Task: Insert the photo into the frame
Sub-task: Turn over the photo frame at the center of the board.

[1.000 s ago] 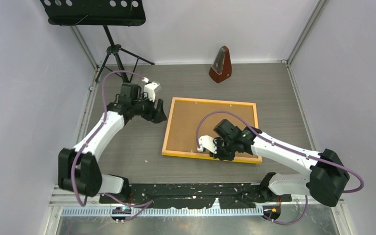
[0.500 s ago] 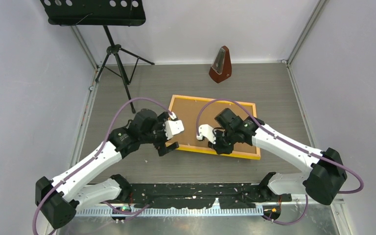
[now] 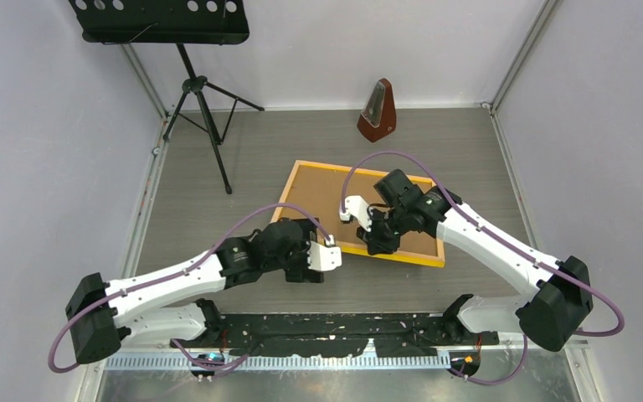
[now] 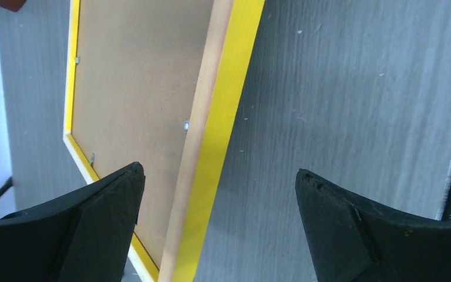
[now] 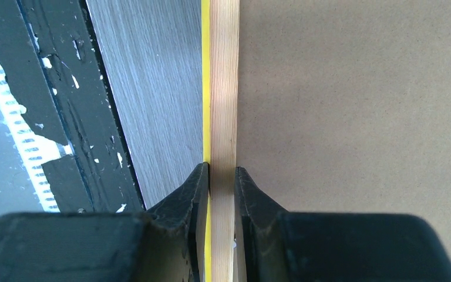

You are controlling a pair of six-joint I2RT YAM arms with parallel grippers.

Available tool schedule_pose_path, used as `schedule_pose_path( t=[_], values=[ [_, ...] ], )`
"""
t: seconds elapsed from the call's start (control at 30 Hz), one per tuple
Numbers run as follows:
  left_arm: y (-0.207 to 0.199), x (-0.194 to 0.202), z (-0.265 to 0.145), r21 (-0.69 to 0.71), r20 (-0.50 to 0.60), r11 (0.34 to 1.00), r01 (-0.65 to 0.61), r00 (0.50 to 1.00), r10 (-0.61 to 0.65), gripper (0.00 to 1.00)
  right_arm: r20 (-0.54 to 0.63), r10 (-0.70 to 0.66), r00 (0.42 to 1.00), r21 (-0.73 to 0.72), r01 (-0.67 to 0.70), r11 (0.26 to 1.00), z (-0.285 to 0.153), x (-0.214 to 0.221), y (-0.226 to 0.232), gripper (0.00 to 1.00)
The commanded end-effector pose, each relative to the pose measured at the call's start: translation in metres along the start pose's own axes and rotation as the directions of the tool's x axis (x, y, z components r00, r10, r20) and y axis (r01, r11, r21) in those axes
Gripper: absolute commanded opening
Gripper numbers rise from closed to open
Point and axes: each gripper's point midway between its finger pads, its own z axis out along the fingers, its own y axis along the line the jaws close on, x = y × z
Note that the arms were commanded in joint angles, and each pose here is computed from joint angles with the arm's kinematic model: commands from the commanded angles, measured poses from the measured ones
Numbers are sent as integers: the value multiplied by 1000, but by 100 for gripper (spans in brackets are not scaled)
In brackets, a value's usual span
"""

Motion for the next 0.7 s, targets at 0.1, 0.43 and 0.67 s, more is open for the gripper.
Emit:
schedule_pose_path(
  t=[0.1, 0.43, 0.67],
  values=[
    [35, -6, 22, -215, 20, 971, -108, 993, 115, 99, 105, 4, 994, 26, -6, 1000, -15, -30, -11, 6],
    [43, -11, 27, -260, 34, 959, -116, 991, 129, 62, 102, 29, 994, 21, -31, 999, -14, -26, -12, 6],
    [40, -10, 25, -238, 20, 966, -104, 994, 112, 29, 113, 41, 993, 31, -45, 999, -18, -30, -16, 6]
  ],
)
